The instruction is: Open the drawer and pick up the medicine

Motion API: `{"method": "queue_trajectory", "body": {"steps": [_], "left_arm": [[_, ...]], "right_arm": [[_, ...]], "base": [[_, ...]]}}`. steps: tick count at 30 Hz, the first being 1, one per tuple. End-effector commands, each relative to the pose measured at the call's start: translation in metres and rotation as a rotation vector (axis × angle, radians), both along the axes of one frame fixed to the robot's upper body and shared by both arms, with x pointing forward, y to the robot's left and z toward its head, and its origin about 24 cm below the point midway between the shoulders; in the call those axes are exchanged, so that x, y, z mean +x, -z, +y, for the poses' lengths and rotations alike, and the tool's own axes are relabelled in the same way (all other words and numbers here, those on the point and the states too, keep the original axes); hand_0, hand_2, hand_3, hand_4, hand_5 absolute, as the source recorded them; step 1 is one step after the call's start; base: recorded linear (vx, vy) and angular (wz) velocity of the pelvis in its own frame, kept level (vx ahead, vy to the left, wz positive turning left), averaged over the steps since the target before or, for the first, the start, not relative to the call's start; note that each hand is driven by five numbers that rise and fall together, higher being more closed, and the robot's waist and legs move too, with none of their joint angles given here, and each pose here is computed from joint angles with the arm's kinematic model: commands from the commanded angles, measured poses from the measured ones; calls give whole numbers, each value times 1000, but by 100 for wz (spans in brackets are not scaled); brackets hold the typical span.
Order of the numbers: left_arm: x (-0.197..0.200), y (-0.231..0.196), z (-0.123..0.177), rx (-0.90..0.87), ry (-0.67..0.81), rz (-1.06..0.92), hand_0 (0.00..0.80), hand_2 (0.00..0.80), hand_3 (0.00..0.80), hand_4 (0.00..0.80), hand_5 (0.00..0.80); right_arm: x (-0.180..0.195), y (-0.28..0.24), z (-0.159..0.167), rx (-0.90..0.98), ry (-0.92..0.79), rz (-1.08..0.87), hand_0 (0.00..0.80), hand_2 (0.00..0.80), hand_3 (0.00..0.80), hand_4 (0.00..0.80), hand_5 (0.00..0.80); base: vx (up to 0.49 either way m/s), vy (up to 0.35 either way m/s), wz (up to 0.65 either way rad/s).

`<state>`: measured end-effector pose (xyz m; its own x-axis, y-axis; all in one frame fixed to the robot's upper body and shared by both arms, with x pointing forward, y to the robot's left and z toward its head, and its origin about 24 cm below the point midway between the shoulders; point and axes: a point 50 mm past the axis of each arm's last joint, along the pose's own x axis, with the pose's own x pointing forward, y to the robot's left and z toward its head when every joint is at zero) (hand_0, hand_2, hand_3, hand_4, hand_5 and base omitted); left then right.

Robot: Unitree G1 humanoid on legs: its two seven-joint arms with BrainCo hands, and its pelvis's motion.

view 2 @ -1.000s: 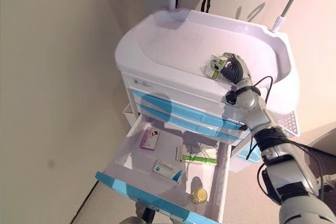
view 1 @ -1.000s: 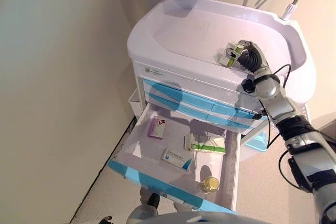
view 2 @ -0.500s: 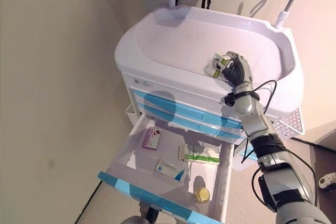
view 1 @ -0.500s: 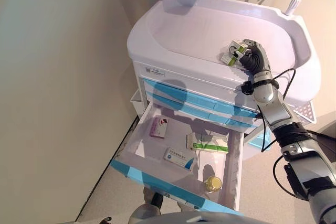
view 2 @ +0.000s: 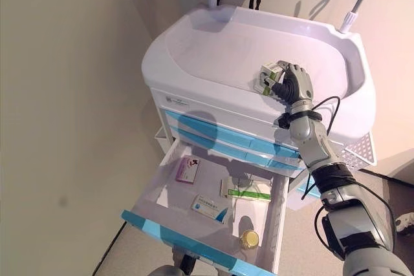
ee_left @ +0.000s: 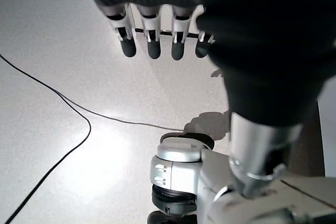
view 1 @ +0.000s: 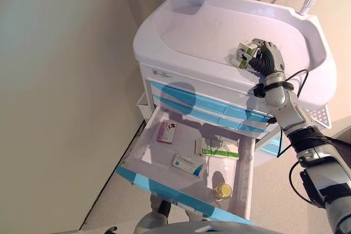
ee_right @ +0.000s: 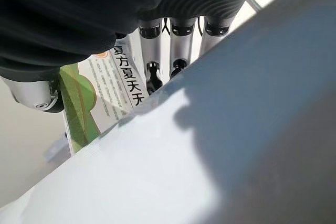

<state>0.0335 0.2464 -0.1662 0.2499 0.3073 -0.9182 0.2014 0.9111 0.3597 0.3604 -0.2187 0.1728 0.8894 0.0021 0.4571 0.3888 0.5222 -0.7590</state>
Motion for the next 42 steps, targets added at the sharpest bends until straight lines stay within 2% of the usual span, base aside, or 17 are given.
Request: {"method": "queue_trajectory", "body": {"steps": [1,22,33,42], "left_arm": [[11,-1,4,33,18,-7,0,0,0,0,0],[11,-2,7,54,4,-9,0,0,0,0,0],[9,-3,9,68,3,-1,0,0,0,0,0],[12,-3,10,71,3,-5,0,0,0,0,0]], "right_arm": [[6,8,-9,-138,70,62,800,800,800,800,800],[31,-58,-24,7,194,-84,800,800,800,800,800],[30,-84,-32,-12,230,-147,800,800,800,800,800],[32,-83,-34,-51,242,-122,800,800,800,800,800]], "base": [[0,0,0],[2,0,-1],[2,-1,1],[0,0,0]]}}
